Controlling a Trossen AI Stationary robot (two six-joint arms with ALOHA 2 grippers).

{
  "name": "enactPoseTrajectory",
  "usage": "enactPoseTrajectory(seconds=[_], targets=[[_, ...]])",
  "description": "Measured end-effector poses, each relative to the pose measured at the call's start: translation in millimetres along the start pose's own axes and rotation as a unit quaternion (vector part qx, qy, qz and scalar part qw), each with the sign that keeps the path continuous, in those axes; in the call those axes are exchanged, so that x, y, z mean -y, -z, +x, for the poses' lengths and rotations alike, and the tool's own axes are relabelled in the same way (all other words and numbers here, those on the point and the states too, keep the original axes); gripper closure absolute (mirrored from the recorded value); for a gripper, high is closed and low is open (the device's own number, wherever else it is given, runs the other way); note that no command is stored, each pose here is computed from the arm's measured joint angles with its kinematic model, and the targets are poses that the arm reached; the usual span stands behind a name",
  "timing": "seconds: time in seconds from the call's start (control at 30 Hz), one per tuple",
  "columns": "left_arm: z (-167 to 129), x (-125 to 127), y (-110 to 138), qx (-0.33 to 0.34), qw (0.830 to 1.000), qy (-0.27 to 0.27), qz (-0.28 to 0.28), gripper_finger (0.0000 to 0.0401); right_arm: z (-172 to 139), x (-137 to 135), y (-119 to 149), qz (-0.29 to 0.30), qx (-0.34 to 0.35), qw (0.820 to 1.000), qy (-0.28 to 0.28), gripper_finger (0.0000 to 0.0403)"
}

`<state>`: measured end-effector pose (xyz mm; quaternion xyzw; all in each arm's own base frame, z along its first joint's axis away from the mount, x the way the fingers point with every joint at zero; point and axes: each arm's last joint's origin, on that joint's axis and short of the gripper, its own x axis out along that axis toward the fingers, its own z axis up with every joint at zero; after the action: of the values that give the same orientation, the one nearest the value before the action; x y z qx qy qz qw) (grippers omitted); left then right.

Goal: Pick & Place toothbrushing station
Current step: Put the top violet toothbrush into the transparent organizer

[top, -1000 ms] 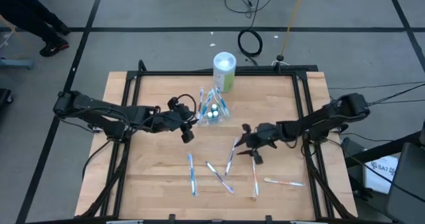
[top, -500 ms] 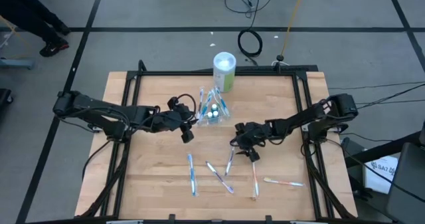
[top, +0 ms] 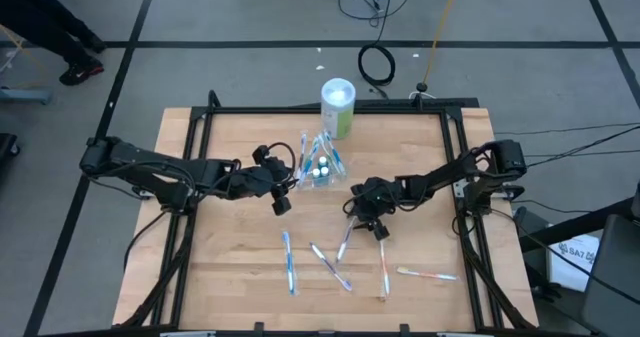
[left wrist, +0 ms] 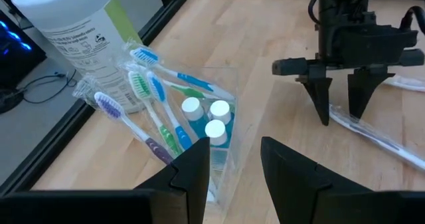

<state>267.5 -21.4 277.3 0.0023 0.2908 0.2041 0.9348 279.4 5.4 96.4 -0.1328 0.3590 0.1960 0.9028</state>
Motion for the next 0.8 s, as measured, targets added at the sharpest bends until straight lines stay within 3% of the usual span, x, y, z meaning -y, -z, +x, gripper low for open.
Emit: enactPoseTrajectory(seconds=[0.3, 0.5, 0.8], targets=[[0, 0, 0, 0.0, 1.0, 0.0, 0.0, 0.0261, 0, -3, 1, 0.039, -0.012, 0.999, -0.009, 0.0281], [0, 0, 0, 0.0, 1.0, 0.001, -0.007, 0.026, 1, -10, -2, -0.028, -0.01, 0.999, -0.015, 0.0314], [0, 0, 0, 0.0, 1.0, 0.001, -0.024, 0.026, -1, -10, -4, -0.082, -0.004, 0.997, -0.013, 0.0392]])
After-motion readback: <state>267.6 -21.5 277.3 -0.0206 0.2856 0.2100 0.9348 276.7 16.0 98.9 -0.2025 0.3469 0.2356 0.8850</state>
